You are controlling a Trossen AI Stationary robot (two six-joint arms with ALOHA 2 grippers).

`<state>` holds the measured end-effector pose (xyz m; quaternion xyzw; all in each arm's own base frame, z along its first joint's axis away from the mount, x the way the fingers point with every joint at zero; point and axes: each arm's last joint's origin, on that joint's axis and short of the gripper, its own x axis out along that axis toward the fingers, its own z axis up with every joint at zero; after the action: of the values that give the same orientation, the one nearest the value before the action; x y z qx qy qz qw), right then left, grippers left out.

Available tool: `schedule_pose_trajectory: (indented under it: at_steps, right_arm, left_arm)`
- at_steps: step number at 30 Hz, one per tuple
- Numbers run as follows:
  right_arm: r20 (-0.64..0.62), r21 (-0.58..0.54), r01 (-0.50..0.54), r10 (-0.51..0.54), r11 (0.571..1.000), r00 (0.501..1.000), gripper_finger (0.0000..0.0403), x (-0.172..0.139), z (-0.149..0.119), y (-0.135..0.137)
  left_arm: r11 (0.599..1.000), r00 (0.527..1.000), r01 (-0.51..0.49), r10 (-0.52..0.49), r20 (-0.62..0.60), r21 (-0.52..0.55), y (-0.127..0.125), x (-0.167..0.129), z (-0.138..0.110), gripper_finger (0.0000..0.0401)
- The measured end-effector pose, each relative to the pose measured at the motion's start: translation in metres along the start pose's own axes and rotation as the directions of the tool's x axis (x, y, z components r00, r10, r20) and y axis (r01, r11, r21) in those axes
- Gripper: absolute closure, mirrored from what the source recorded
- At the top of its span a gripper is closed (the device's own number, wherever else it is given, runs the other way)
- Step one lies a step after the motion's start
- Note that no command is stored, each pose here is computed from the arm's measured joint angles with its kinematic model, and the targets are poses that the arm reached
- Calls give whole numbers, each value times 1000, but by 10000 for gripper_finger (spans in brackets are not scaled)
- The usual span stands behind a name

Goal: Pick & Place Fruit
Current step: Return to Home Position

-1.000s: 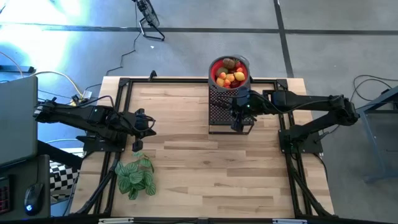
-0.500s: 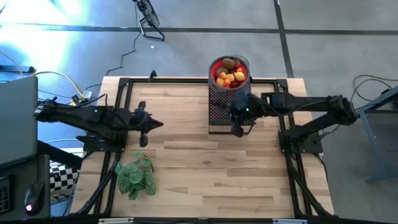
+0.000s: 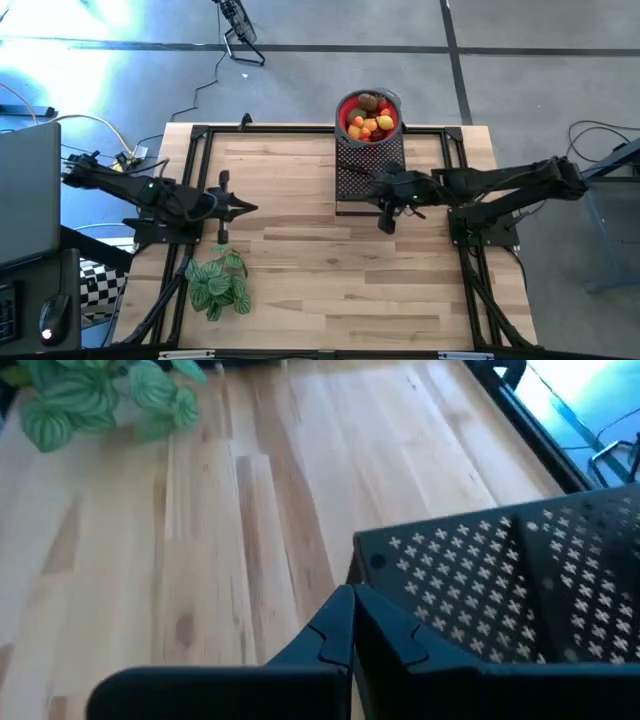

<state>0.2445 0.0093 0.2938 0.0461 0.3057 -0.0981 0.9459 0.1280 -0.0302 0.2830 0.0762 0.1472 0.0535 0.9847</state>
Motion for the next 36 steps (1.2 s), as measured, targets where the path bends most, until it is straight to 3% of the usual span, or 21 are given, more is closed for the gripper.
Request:
schedule_pose_trajectory:
  at_steps: [4, 10, 16, 22, 28, 36]
  right_arm:
    - [90, 18, -20, 19, 1000, 996, 400, -17, -4, -4]
    - [166, 32, -36, 30, 999, 986, 400, -36, -18, -11]
    - [241, 45, -59, 46, 997, 969, 399, -50, -26, -15]
    - [259, 46, -65, 51, 997, 965, 399, -55, -26, -16]
    - [258, 46, -65, 51, 997, 965, 399, -55, -26, -16]
    - [259, 46, -63, 49, 997, 965, 399, -55, -26, -16]
  left_arm:
    - [1000, 999, -12, 11, 39, 27, 4, -16, 0, 401]
    - [987, 985, 129, -139, 106, 93, 6, -34, -12, 401]
    - [977, 962, 168, -191, 193, 130, 12, -49, -27, 401]
    - [952, 911, 246, -291, 292, 182, 20, -71, -34, 401]
    - [958, 904, 232, -276, 326, 169, 26, -80, -37, 401]
    - [984, 936, 173, -177, 304, 43, 26, -74, -42, 401]
